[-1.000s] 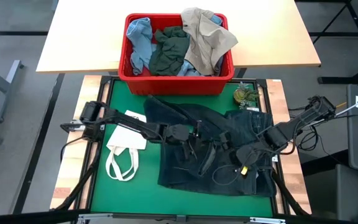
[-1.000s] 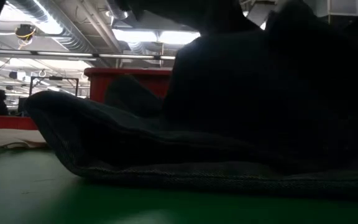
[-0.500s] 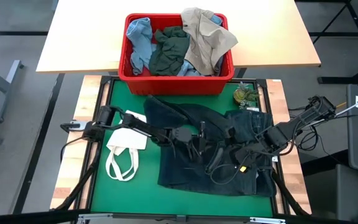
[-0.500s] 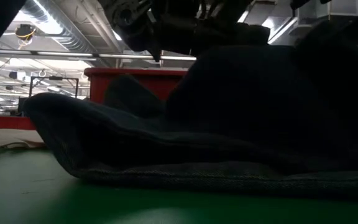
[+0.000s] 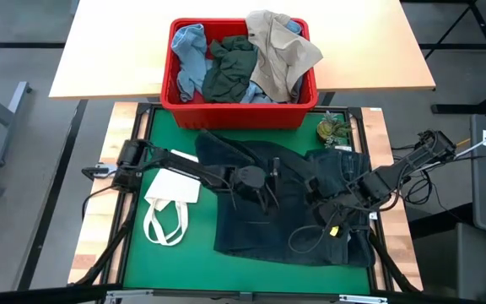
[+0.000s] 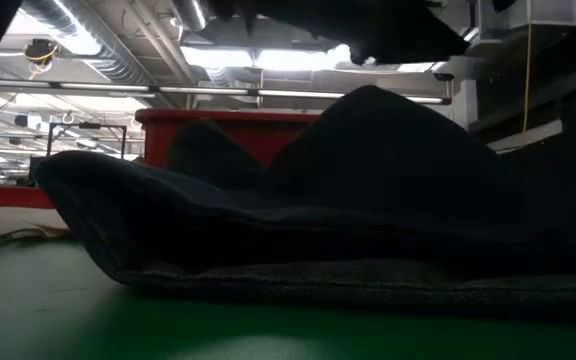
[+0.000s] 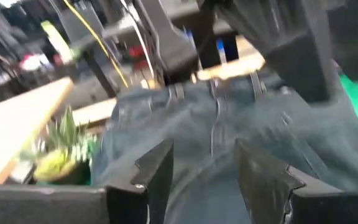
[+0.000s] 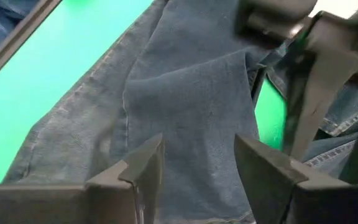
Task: Fold laundry
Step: Fold the dark blue pants
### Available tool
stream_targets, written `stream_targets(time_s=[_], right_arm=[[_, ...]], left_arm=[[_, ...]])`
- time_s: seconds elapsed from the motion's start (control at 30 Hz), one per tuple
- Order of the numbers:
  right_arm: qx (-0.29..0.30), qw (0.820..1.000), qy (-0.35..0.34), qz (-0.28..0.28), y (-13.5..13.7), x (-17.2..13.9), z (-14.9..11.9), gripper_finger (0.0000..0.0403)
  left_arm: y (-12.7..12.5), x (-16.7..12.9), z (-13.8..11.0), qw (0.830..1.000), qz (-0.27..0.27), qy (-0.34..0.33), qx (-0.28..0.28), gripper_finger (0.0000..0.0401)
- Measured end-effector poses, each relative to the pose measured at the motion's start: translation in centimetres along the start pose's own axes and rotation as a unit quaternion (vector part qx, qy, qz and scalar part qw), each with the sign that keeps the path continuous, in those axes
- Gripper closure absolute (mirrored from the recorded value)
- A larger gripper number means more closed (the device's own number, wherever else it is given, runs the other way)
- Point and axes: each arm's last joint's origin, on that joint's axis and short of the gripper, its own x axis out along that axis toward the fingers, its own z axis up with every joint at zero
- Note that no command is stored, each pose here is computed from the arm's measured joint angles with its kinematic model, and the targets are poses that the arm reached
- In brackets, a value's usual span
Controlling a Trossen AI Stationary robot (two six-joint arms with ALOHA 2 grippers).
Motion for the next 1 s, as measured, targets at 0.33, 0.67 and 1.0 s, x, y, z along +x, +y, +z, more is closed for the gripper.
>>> stream_targets(time_s=[0.33,0.67,1.0], right_arm=[[-0.031,0.998,0.048,0.007,0.4,1.4,-0.2,0.0207],[-0.040,0.995,0.093,0.009,0.6,2.5,-0.5,0.0207],[-0.040,0.995,0.094,0.007,0.6,2.8,-0.4,0.0207]], left_arm=[[-2.1,-6.1,0.9,0.975,-0.079,0.205,-0.033,0.0238],[-9.7,-9.4,-0.2,0.932,-0.127,0.320,-0.112,0.0238],[-16.9,-10.7,-1.9,0.935,-0.105,0.327,-0.082,0.0238]])
